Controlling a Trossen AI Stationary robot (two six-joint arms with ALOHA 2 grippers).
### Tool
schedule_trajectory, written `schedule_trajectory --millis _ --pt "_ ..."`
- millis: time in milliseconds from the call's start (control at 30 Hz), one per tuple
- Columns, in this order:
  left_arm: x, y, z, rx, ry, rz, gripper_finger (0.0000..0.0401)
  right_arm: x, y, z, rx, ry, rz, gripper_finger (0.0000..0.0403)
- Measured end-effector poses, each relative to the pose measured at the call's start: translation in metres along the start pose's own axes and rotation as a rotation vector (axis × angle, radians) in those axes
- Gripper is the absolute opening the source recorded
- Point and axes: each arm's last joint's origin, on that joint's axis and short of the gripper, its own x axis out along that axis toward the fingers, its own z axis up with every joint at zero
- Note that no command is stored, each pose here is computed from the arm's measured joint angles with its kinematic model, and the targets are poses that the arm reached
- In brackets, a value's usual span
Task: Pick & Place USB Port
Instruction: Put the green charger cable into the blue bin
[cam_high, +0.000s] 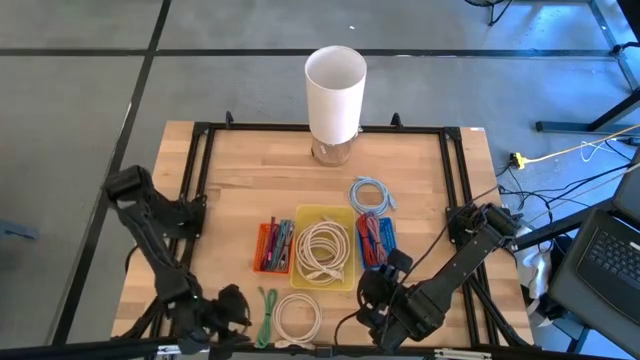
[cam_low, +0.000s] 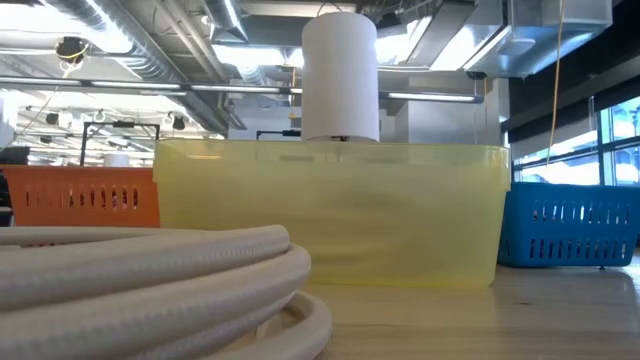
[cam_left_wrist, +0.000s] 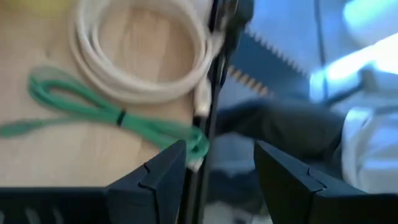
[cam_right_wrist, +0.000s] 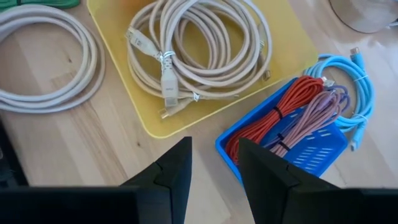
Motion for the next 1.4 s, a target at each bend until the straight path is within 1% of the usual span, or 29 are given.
schedule_trajectory --millis 100,200,300,400,567,633,700,833,967,1067,1200,1400 --pt "0.015 0.005 -0.005 0.065 0.104 0.012 0.0182 0.0 0.001 0.001 0.009 -0.003 0.009 0.0132" --pt "0.026 0.004 -0.007 0.14 0.197 -0.021 0.0182 0.0 0.001 0.001 0.011 -0.004 0.012 0.0132" --pt "0.032 -0.003 -0.003 0.246 0.232 -0.056 0.0182 0.0 0.001 0.001 0.013 -0.005 0.014 0.0132" --pt "0.035 -0.013 0.008 0.419 0.221 -0.067 0.0182 0.0 0.001 0.001 0.013 -0.005 0.015 0.0132" --pt "0.041 -0.017 0.026 0.758 0.234 0.026 0.0182 0.002 0.001 0.003 0.017 -0.004 0.012 0.0132" --pt "0.047 -0.014 0.031 0.862 0.251 0.052 0.0182 0.002 0.001 0.003 0.019 -0.004 0.012 0.0132" --pt "0.054 -0.009 0.034 0.939 0.272 0.07 0.0182 0.002 0.001 0.003 0.021 -0.003 0.015 0.0132" --pt "0.067 0.003 0.034 1.02 0.364 0.079 0.0182 0.002 0.002 0.003 0.021 0.01 0.023 0.0132" --pt "0.077 0.013 0.027 1.055 0.474 0.069 0.0182 0.002 0.002 0.002 0.021 0.021 0.027 0.0132" --pt "0.083 0.019 0.021 1.096 0.529 0.081 0.0182 0.002 0.002 0.002 0.021 0.021 0.026 0.0132" --pt "0.089 0.021 0.018 1.158 0.539 0.077 0.0182 0.002 0.002 0.002 0.019 0.02 0.027 0.0132" --pt "0.087 0.019 0.019 1.226 0.521 0.093 0.0182 0.002 0.002 0.002 0.02 0.017 0.027 0.0132"
